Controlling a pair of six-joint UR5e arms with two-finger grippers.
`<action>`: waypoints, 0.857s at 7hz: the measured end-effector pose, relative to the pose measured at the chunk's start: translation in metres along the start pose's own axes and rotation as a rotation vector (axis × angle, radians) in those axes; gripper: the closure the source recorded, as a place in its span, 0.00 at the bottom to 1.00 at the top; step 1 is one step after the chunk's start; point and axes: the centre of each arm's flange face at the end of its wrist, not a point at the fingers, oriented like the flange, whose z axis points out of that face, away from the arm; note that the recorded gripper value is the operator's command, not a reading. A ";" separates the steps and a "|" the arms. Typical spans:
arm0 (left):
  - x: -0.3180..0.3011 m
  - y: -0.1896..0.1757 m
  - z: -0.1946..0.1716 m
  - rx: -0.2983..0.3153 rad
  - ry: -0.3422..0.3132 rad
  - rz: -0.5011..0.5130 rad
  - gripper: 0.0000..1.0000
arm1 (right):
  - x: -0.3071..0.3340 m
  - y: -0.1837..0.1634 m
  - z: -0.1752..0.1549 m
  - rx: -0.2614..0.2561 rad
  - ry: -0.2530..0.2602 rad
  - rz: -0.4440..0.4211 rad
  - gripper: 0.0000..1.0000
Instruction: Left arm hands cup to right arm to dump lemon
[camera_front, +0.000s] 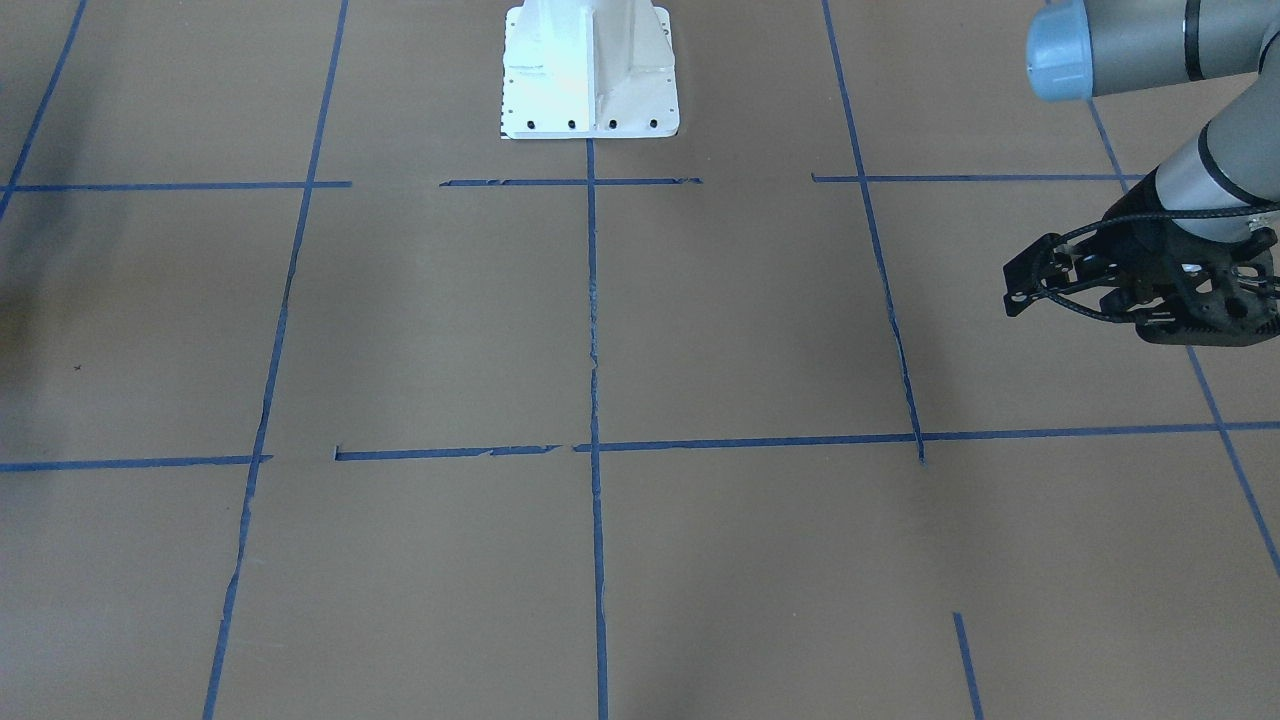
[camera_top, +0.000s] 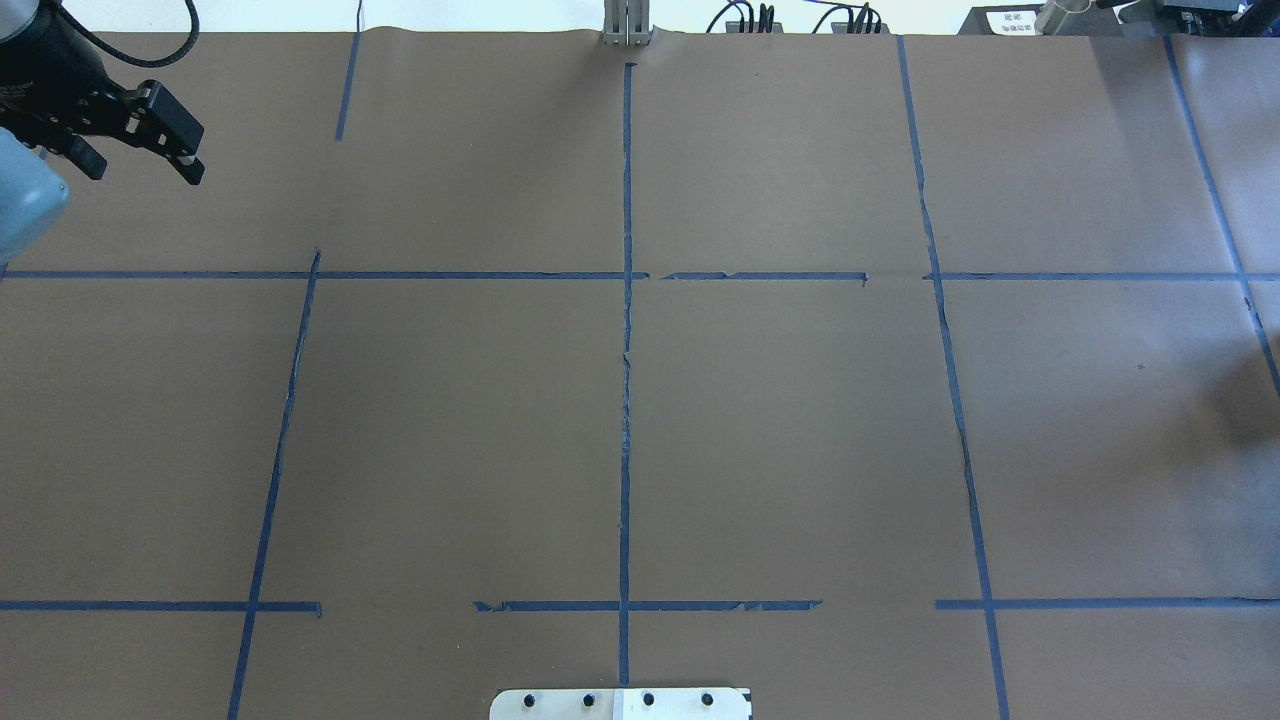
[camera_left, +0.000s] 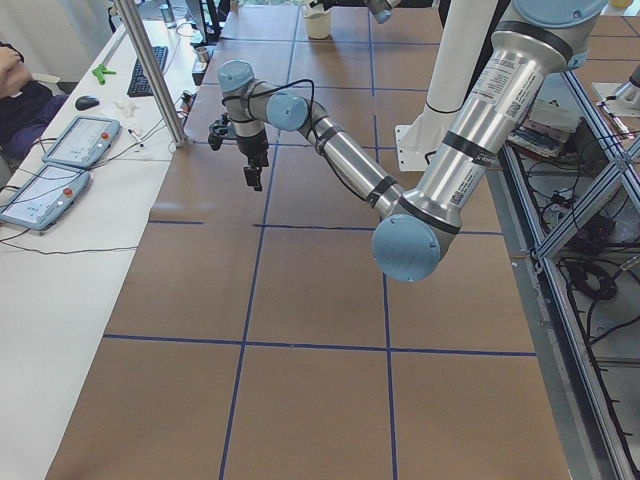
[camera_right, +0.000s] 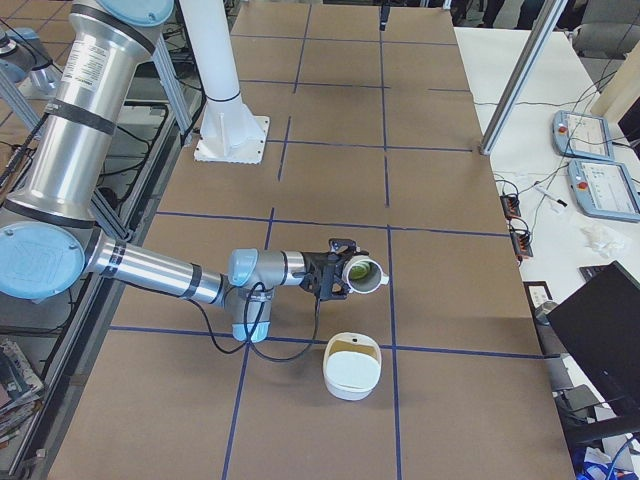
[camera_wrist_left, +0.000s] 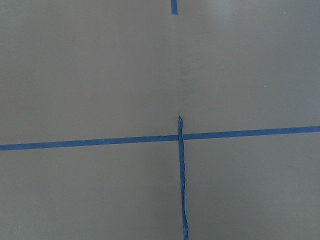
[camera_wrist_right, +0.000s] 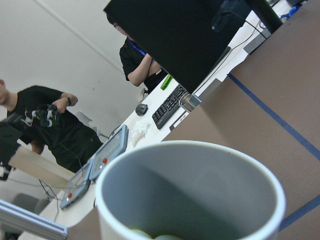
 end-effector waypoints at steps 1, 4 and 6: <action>0.001 0.000 0.000 0.000 0.000 0.001 0.00 | 0.014 -0.014 -0.007 0.032 -0.020 0.147 0.98; 0.002 0.000 -0.001 0.002 0.001 0.003 0.00 | 0.025 -0.038 -0.004 0.067 -0.118 0.563 0.96; 0.002 0.000 -0.001 0.002 0.001 0.003 0.00 | 0.020 -0.046 0.004 0.069 -0.158 0.775 0.96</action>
